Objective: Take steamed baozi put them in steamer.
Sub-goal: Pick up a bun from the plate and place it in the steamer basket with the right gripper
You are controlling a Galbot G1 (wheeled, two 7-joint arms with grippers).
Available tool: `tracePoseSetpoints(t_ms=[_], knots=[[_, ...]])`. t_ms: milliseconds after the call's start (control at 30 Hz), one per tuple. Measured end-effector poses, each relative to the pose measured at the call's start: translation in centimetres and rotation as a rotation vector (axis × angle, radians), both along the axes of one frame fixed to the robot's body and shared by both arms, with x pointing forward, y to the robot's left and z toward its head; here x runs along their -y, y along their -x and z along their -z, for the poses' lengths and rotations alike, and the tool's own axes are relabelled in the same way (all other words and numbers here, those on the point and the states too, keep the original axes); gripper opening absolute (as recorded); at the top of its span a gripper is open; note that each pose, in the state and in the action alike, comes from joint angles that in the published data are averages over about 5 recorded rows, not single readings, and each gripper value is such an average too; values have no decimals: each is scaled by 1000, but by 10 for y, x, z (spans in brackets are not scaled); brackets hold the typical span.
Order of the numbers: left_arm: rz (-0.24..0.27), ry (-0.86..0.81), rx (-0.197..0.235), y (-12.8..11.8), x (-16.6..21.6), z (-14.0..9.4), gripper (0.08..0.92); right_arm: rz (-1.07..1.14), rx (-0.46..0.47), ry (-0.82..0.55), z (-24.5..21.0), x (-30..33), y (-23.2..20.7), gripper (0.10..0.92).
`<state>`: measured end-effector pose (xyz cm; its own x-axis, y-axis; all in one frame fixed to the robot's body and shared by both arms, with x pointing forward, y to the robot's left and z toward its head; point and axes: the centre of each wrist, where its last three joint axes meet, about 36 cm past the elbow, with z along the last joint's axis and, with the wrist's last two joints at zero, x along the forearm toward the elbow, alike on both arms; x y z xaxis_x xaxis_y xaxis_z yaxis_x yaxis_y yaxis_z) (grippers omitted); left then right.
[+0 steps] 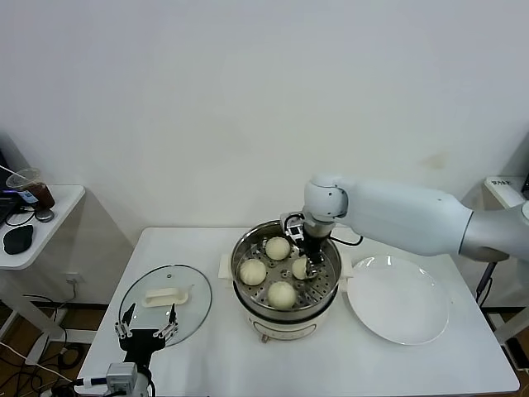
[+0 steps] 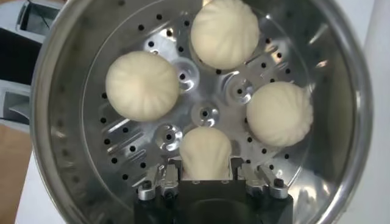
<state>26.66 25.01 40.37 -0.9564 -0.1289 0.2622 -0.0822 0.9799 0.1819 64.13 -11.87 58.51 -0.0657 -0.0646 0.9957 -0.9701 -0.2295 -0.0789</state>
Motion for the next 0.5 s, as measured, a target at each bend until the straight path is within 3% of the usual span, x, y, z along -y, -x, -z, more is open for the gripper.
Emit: tracePoseSetpoints(t_ms=[367,500], knots=[[-1,6,-2,1,2,0,823,22,18,-8,0,15,2,775],[-2,6,-3,2,3,-1,823,38,30,-38,-13,24,0,818]])
